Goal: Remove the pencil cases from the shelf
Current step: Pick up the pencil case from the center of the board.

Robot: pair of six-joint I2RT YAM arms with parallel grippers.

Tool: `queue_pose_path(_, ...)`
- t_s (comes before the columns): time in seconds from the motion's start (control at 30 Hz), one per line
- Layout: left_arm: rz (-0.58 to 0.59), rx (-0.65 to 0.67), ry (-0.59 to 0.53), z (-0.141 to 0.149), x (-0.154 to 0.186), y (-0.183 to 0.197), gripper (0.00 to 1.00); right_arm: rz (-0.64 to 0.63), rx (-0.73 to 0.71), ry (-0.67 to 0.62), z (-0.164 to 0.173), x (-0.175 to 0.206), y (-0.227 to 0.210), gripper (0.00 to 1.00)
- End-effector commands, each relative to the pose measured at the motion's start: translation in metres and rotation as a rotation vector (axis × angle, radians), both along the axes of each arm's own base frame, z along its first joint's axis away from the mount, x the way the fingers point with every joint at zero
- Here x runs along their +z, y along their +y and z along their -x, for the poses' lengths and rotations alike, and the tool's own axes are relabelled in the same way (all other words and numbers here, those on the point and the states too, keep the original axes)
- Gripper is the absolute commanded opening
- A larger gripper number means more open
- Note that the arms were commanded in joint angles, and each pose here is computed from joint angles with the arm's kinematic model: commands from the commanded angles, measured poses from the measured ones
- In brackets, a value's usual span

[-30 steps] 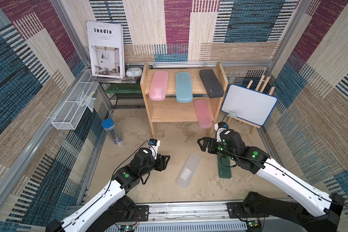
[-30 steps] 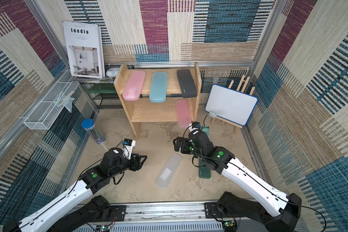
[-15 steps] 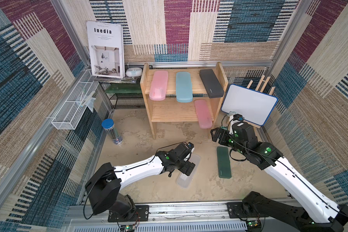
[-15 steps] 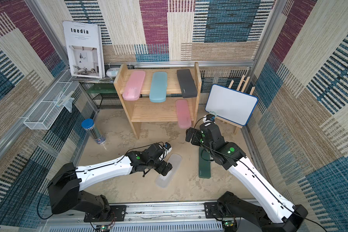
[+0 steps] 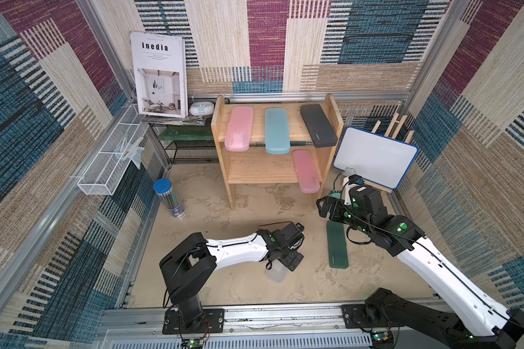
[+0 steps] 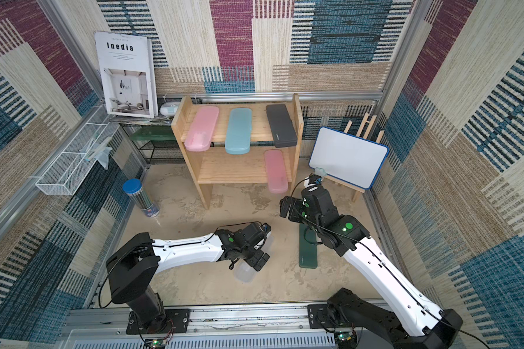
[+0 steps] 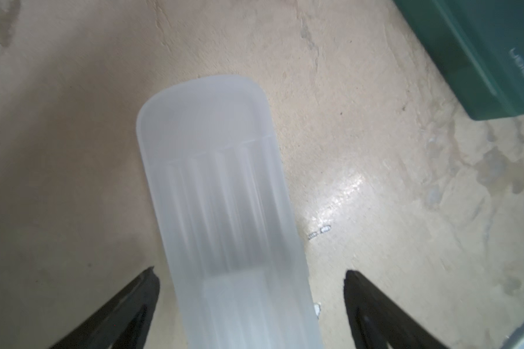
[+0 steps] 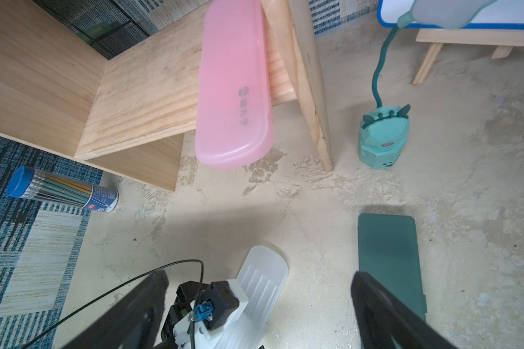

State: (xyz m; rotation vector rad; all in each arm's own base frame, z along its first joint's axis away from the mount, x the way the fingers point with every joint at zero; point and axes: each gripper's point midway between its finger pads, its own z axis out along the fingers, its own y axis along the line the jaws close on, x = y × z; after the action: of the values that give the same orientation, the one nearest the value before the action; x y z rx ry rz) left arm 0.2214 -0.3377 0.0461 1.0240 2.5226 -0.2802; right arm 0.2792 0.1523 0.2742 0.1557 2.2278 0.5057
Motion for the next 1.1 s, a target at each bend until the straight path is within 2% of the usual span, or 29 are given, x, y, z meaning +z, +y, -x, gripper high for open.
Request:
queue_pose_path(0.0,-0.045,0.025,-0.002,-0.001,-0.007,0.005,0.99,-0.004,0.011,0.001,0.001,-0.001,0.002,0.99)
queue_pose_path(0.2,-0.082,0.039,0.005,0.0,-0.018,0.01,0.99,0.0,0.02,0.01,0.001,-0.006,0.002,0.99)
queue_pose_path(0.53,-0.127,0.076,-0.026,-0.005,-0.025,0.017,0.92,0.0,0.025,0.015,0.001,-0.01,0.003,0.99)
queue_pose_path(0.63,-0.141,0.085,-0.039,-0.007,-0.024,0.022,0.81,-0.001,0.029,0.015,0.0,-0.01,0.004,0.99)
queue_pose_path(0.73,-0.162,0.099,-0.048,-0.008,-0.023,0.027,0.58,-0.005,0.032,0.016,-0.001,-0.011,0.006,0.99)
queue_pose_path(0.83,-0.168,0.104,-0.054,-0.009,-0.021,0.029,0.56,-0.007,0.035,0.019,-0.002,-0.012,0.008,0.99)
queue_pose_path(0.93,-0.149,0.107,-0.061,-0.008,-0.013,0.029,0.5,-0.009,0.046,0.02,-0.003,-0.012,0.01,0.99)
queue_pose_path(1.07,-0.097,0.111,-0.089,-0.01,0.008,0.026,0.5,-0.016,0.068,0.027,-0.004,-0.013,0.016,0.99)
